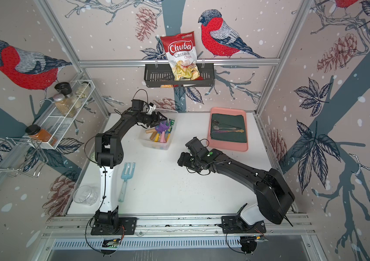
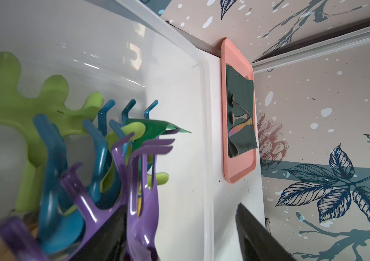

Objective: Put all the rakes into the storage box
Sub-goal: Place the rake in the storage box, then pick up the rake at the center of the board.

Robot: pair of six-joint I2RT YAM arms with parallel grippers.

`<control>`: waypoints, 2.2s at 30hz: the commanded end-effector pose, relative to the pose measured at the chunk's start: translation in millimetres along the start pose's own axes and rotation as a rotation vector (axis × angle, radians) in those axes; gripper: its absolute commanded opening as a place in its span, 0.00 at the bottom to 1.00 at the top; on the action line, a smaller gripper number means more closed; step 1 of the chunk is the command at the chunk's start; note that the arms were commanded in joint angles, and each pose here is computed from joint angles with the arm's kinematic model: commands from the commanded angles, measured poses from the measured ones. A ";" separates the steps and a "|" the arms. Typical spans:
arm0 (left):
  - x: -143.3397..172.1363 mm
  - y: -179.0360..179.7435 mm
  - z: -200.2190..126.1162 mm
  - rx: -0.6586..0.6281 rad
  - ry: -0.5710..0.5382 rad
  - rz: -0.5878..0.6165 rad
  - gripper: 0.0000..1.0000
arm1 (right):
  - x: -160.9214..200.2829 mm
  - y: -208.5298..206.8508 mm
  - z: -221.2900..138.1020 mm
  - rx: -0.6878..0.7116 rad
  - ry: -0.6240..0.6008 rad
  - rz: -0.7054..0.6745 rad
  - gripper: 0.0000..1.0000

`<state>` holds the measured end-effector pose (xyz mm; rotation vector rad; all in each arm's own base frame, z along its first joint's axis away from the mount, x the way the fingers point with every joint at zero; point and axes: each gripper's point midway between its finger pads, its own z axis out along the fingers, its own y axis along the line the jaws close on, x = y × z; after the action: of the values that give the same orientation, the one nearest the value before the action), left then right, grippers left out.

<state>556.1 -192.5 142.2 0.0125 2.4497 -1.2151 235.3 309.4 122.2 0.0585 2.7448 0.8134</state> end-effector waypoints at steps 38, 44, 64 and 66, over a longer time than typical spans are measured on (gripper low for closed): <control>80.3 19.4 -245.9 -0.115 -0.381 -0.163 0.85 | 160.1 212.0 190.3 -0.025 0.204 -0.359 0.71; 86.8 19.3 -244.8 -0.104 -0.380 -0.169 0.85 | 165.5 197.9 209.2 0.048 0.220 -0.377 0.68; 96.6 27.3 -238.0 -0.094 -0.363 -0.180 0.85 | 141.6 122.2 193.8 0.406 0.155 -0.518 0.46; 96.9 28.3 -237.8 -0.097 -0.363 -0.181 0.85 | 139.8 117.6 190.7 0.425 0.162 -0.526 0.43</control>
<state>386.9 -9.8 210.8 -0.4599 2.2395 -1.0568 152.9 572.1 18.3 -0.5744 2.7435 0.3708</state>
